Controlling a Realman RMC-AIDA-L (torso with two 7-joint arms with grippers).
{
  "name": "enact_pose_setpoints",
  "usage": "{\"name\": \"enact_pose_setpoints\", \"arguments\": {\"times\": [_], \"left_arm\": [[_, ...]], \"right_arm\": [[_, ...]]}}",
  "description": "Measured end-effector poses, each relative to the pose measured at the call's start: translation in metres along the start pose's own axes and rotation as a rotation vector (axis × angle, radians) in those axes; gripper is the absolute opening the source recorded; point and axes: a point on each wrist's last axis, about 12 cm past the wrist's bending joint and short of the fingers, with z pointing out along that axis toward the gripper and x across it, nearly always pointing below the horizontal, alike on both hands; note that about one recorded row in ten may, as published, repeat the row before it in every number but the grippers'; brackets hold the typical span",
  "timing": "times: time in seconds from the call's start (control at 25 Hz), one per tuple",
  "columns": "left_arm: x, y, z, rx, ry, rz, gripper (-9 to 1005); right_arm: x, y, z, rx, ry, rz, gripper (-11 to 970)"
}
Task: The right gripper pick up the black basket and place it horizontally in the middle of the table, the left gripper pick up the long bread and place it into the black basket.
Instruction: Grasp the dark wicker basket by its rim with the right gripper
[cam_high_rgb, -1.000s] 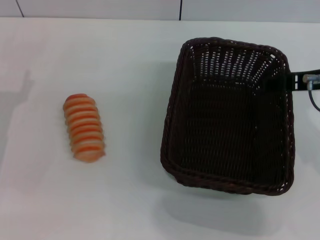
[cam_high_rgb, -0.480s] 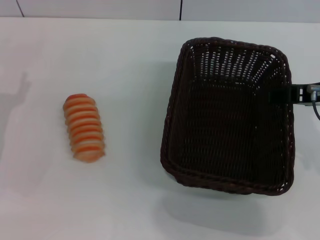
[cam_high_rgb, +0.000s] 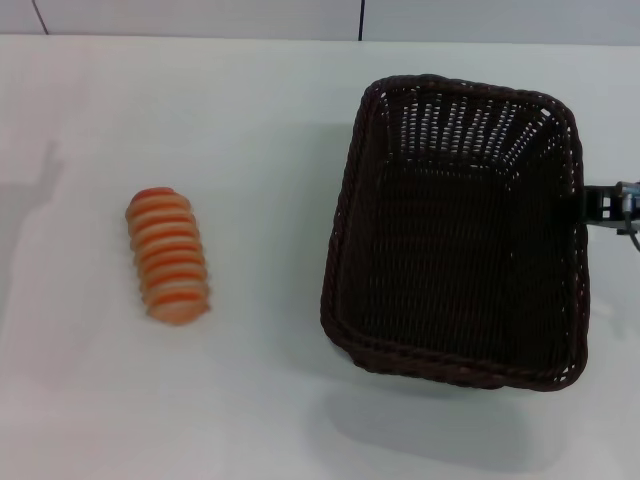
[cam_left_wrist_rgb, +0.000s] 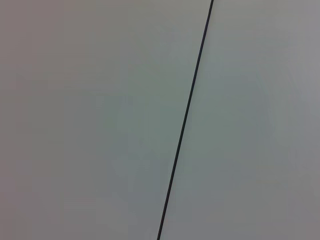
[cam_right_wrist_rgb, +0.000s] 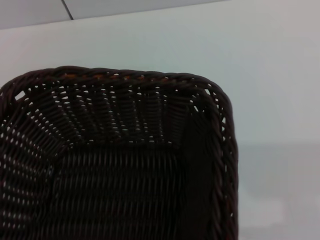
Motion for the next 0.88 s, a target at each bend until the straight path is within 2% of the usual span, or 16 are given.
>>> {"name": "enact_pose_setpoints", "arguments": {"times": [0.32, 0.88], "left_arm": [[-0.002, 0.002, 0.002, 0.003, -0.002, 0.007, 860], [-0.004, 0.005, 0.001, -0.002, -0.009, 0.010, 859]], "right_arm": [[0.000, 0.010, 0.004, -0.021, -0.001, -0.023, 801], [0.006, 0.013, 0.025, -0.035, 0.042, -0.022, 800]]}}
